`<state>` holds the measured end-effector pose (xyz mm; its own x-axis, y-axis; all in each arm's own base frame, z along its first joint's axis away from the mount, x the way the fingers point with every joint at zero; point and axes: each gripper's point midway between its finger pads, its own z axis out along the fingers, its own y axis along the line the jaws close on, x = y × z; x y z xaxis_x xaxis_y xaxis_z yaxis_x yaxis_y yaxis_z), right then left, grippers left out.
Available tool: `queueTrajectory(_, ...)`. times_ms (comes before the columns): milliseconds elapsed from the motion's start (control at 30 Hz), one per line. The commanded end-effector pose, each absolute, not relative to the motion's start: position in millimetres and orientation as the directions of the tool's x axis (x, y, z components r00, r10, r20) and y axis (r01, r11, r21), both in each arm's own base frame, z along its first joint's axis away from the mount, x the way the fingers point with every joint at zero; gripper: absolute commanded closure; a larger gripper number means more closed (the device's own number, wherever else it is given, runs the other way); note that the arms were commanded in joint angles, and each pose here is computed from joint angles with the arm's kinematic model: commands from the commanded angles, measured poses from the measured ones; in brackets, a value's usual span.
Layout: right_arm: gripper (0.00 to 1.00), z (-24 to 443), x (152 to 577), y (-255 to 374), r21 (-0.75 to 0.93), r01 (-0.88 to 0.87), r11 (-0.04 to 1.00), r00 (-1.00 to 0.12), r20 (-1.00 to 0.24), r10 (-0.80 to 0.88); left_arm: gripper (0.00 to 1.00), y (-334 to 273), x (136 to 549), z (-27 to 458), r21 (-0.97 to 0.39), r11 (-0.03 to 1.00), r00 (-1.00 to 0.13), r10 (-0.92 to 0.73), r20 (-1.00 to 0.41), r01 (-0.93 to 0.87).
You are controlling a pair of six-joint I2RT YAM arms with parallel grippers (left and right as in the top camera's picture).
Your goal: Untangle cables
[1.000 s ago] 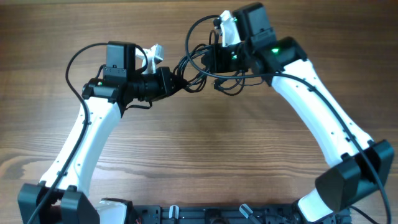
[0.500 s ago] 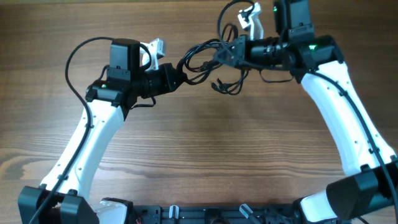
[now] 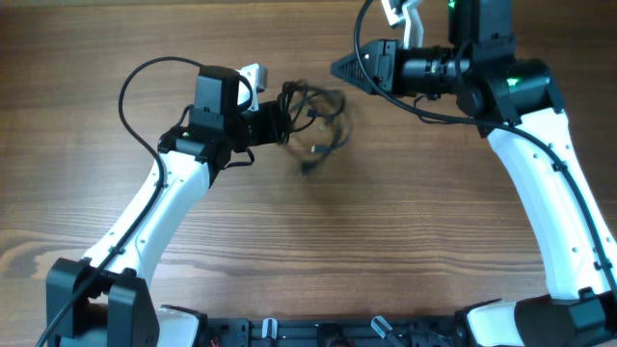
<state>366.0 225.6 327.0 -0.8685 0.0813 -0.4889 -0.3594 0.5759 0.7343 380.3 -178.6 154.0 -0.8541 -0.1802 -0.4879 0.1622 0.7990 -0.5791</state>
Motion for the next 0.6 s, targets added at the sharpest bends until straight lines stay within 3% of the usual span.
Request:
queueTrajectory(0, 0.58, 292.1, 399.4, 165.1, 0.466, -0.167, 0.869, -0.805, -0.573, 0.153, 0.96, -196.5, 374.0, 173.9, -0.566, 0.730, -0.806, -0.034, -0.590, 0.384)
queueTrajectory(100, 0.57, 300.0, 394.2, 181.4, 0.483, -0.290, 0.826, -0.794, -0.603, 0.074, 0.96, -213.8, 364.8, 207.3, -0.588, 0.593, -0.737, 0.014, -0.675, 0.550)
queueTrajectory(233, 0.57, 280.3, 400.2, 184.7, 0.500, -0.247, 0.830, -0.830, -0.551, 0.085, 0.96, -220.6, 349.1, 252.0, -0.646, 0.415, -0.705, -0.015, -0.709, 0.641)
queueTrajectory(367, 0.59, 232.9, 399.3, 201.5, 0.514, -0.210, 0.832, -0.903, -0.428, 0.036, 0.96, -209.9, 355.0, 264.6, -0.761, 0.378, -0.788, -0.117, -0.605, 0.528)
queueTrajectory(567, 0.59, 190.1, 407.7, 232.9, 0.525, -0.192, 0.829, -0.934, -0.356, 0.009, 0.96, -211.4, 359.0, 275.3, -0.795, 0.350, -0.804, -0.161, -0.573, 0.496)
